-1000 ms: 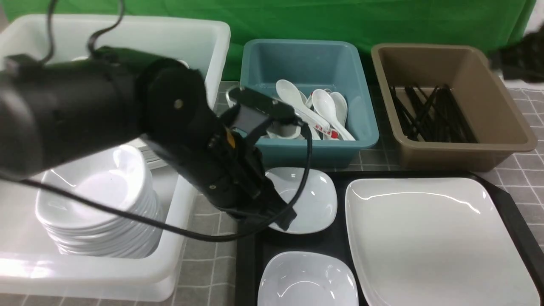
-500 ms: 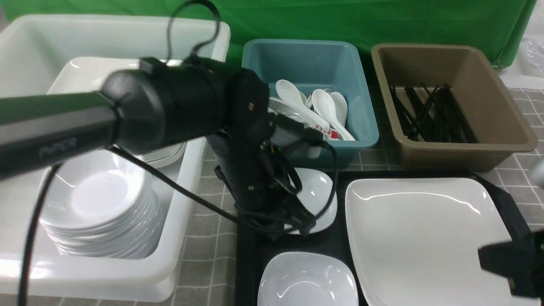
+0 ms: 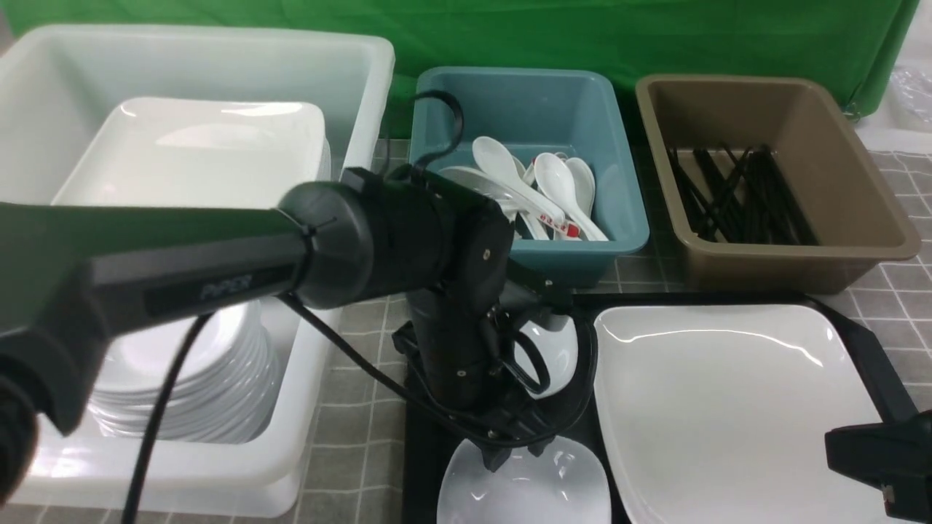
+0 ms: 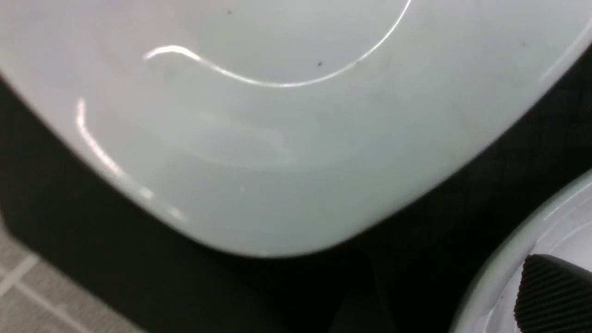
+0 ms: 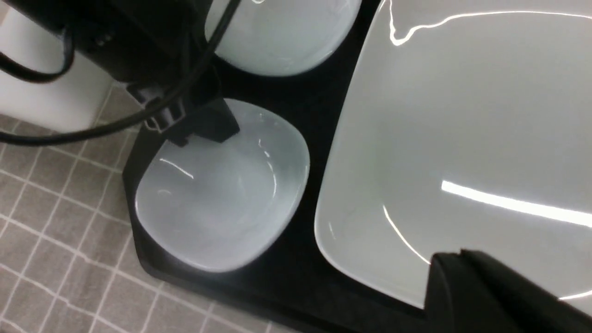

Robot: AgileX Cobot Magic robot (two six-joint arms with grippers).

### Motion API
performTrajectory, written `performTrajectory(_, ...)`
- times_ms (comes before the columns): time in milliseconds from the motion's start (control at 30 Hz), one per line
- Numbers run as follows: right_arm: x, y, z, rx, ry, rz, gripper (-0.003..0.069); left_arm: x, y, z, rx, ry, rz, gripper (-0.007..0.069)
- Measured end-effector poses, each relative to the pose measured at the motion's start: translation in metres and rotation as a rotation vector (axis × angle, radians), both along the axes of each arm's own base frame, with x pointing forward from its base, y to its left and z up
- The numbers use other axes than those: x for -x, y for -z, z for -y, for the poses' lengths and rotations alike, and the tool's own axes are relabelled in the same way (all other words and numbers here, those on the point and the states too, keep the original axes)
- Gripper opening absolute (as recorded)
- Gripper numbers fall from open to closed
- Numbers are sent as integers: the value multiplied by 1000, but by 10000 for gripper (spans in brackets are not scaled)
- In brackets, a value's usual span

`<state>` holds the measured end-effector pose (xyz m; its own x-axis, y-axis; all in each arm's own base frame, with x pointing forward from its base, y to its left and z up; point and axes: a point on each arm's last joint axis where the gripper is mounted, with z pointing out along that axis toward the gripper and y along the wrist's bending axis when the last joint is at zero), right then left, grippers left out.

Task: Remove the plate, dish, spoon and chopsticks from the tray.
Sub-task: Use the left arm to grab a small plate from the dinner plate

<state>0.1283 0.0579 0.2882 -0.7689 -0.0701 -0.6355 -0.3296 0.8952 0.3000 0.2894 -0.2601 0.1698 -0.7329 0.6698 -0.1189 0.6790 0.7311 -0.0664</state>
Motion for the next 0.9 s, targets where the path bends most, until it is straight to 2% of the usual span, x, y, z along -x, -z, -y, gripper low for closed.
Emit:
performTrajectory(133, -1, -1, 0, -2, 5, 11, 36, -2, 4, 2, 12, -7, 3, 424)
performTrajectory(233, -1, -1, 0, -4, 7, 14, 37, -1, 6, 3, 23, -17, -13, 388)
performTrajectory(333, -1, -1, 0, -6, 7, 13, 37, 1, 6, 3, 18, -20, -36, 288)
performTrajectory(367, -1, -1, 0, -6, 7, 13, 37, 3, 5, 3, 16, -23, -51, 226)
performTrajectory(400, -1, -1, 0, -6, 7, 13, 37, 2, 4, 3, 18, -23, -51, 217)
performTrajectory(467, -1, -1, 0, -5, 6, 15, 39, 6, -3, 2, 19, -26, -73, 132)
performTrajectory(600, -1, -1, 0, -2, 3, 18, 45, 7, -7, 2, 24, -29, -71, 132)
performTrajectory(833, -1, -1, 0, -1, 0, 22, 53, 13, -49, -5, 85, -34, 2, 59)
performTrajectory(900, -2, -2, 0, 1, 0, 35, 56, 20, -82, -12, 138, -36, 71, 38)
